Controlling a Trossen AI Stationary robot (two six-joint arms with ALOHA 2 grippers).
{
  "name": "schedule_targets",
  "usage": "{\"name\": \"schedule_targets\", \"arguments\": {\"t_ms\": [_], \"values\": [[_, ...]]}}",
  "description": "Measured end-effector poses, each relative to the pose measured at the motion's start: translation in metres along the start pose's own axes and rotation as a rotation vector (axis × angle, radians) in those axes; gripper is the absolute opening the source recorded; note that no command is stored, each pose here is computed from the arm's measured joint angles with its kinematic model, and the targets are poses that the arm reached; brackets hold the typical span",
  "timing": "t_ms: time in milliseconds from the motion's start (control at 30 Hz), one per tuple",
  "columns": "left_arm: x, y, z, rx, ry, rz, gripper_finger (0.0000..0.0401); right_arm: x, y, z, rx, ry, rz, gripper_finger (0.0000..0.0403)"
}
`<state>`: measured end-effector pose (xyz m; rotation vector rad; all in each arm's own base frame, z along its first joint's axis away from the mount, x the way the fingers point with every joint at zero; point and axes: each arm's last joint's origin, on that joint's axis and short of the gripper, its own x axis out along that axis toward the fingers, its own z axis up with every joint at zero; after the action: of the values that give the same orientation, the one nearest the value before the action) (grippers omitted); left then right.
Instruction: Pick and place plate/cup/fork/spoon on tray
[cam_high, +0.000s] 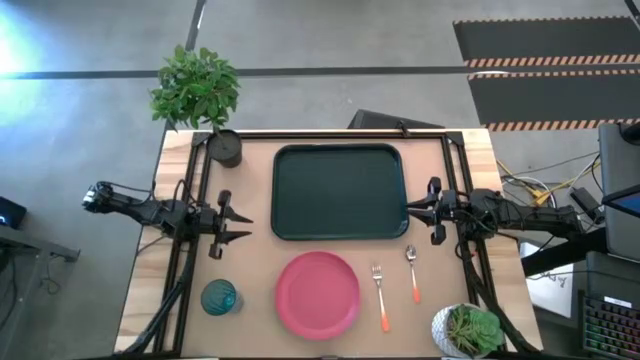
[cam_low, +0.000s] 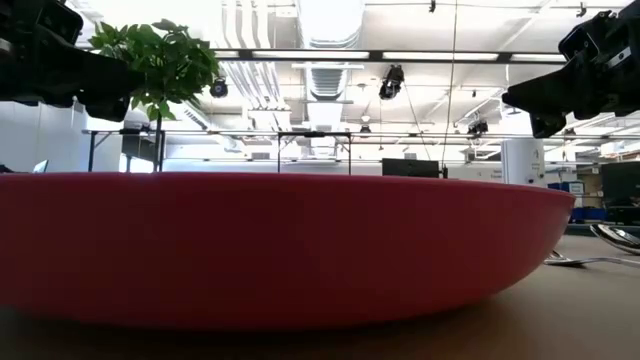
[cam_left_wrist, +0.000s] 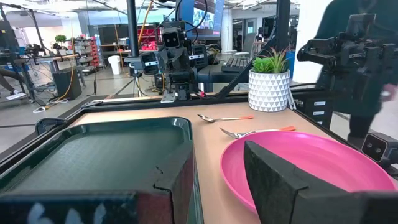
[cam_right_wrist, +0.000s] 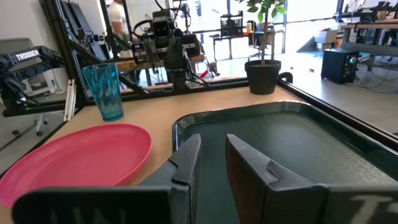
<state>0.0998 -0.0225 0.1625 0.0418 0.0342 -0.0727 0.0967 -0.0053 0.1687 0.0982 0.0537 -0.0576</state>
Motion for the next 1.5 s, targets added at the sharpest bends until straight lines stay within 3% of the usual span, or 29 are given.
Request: {"name": "schedule_targets", "arguments": {"t_ms": [1033,1167,1267,1500], "values": [[0.0,0.0,0.0,0.0,-0.001,0.0,0.0123,0.0,0.0,0.0,0.001,-0.001,0.001,0.0063],[0.0,0.0,0.0,0.0,0.0,0.0,0.0123,0.0,0.0,0.001,0.072,-0.008,0.001,0.0063],[0.0,0.0,0.0,0.0,0.0,0.0,0.0123,0.0,0.0,0.002,0.099,-0.04,0.003,0.0063],[0.0,0.0,0.0,0.0,0.0,0.0,0.0123,-0.003,-0.001,0.024,0.201,-0.278,-0.057,0.0063]]}}
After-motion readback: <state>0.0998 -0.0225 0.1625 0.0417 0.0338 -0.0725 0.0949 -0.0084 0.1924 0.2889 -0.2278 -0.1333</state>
